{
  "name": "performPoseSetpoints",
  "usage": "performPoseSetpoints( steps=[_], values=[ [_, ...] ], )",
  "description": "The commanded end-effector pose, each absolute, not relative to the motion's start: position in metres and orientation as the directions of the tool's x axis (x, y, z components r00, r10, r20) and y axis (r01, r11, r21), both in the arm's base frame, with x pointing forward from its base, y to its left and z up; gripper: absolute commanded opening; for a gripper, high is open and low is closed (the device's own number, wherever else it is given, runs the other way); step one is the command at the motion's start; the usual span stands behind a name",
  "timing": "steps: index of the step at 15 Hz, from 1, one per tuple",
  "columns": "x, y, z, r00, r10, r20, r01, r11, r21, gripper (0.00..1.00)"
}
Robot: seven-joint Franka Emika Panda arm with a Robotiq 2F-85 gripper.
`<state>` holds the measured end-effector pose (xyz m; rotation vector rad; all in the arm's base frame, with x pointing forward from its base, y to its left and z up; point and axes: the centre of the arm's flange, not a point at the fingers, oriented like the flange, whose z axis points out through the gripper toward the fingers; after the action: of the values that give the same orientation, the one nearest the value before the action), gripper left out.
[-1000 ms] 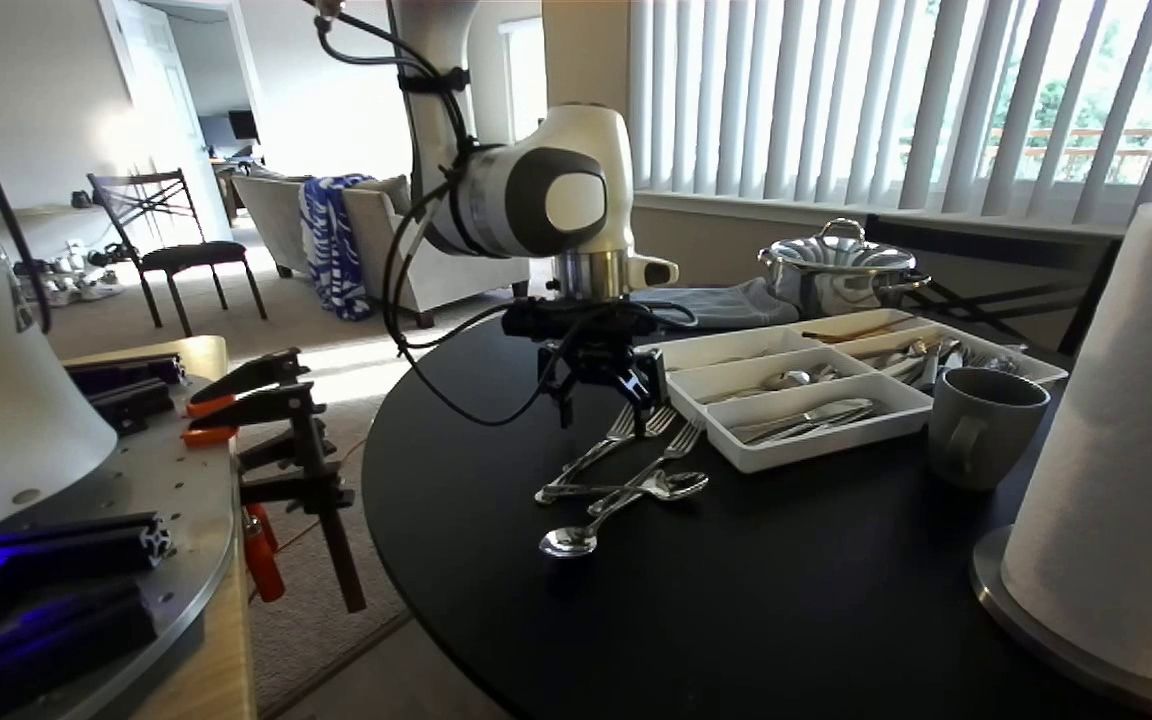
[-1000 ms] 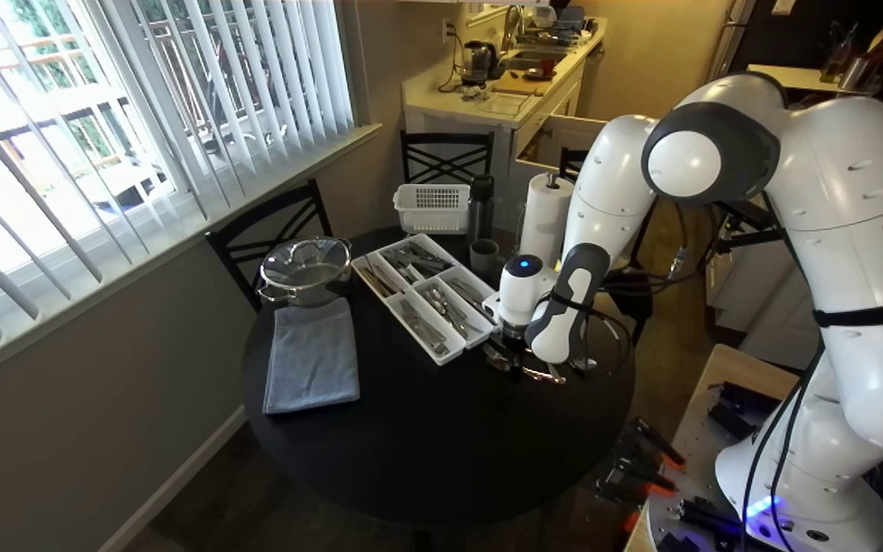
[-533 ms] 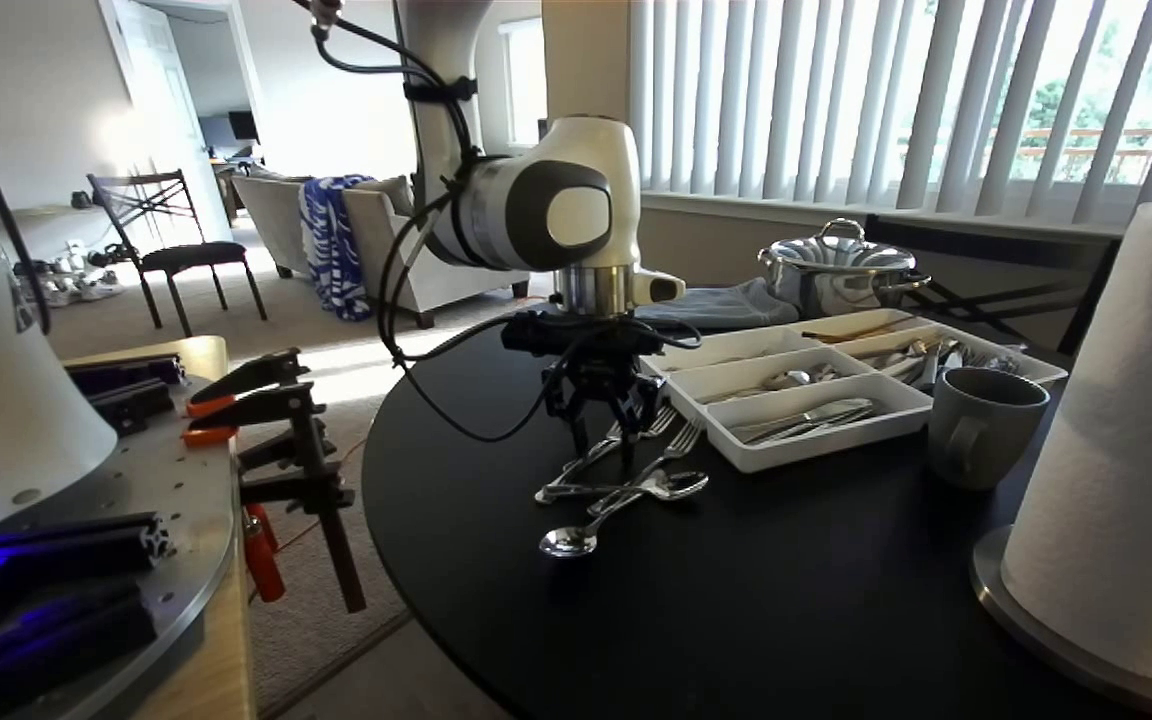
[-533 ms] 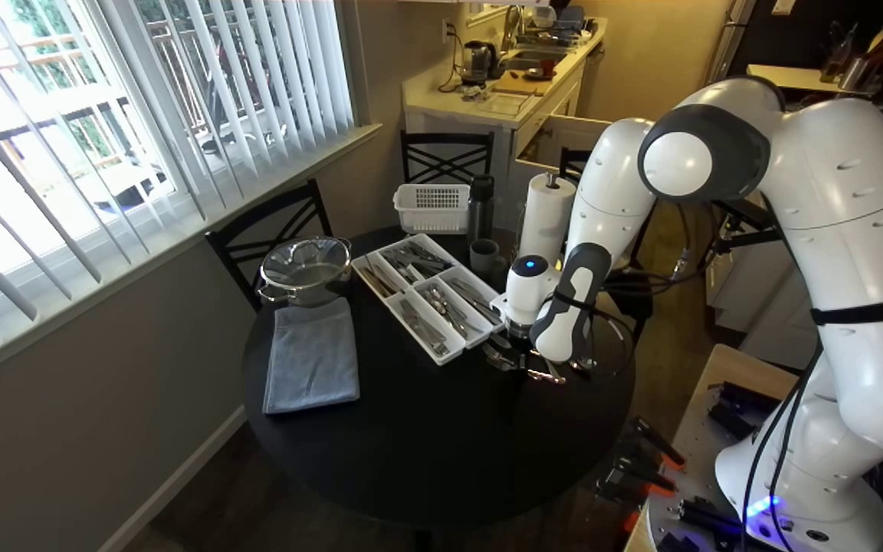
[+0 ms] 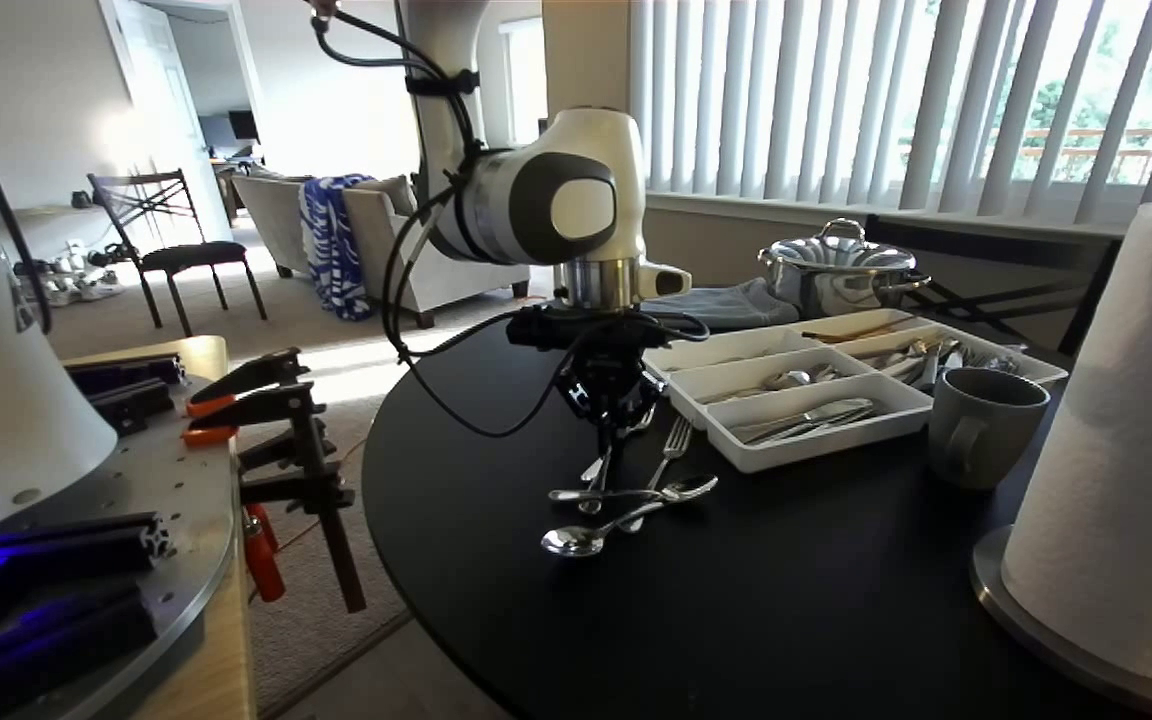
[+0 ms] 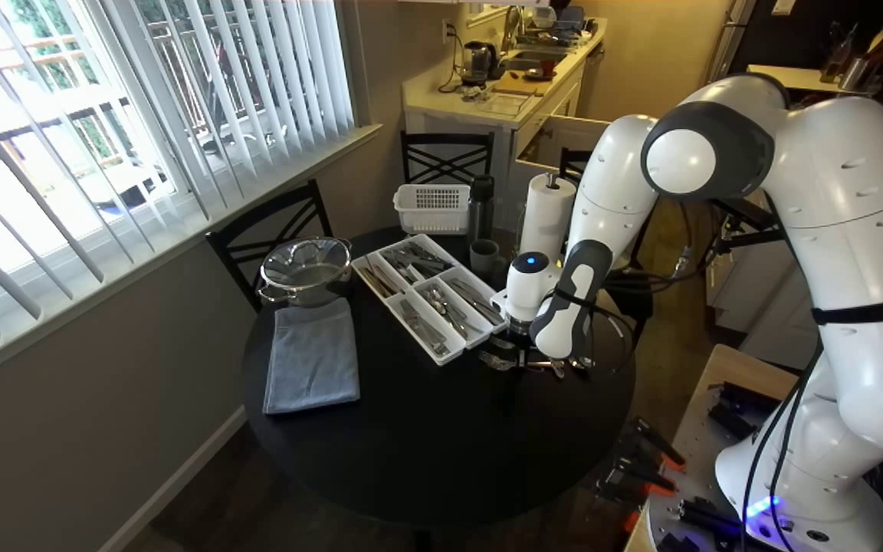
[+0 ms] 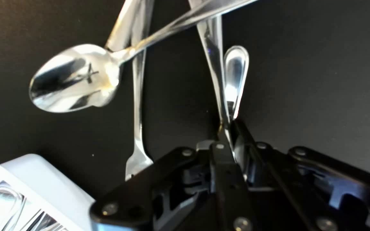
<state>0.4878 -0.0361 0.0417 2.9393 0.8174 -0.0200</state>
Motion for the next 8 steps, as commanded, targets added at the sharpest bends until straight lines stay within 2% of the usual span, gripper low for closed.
performPoseSetpoints(
  steps=[1,8],
  values=[
    [0.477,-0.04,0.05,0.863,0.504,-0.02,0.504,-0.859,0.09,0.03],
    [0.454,-0.032,0.106,0.828,0.553,0.096,0.527,-0.824,0.207,0.02]
  ],
)
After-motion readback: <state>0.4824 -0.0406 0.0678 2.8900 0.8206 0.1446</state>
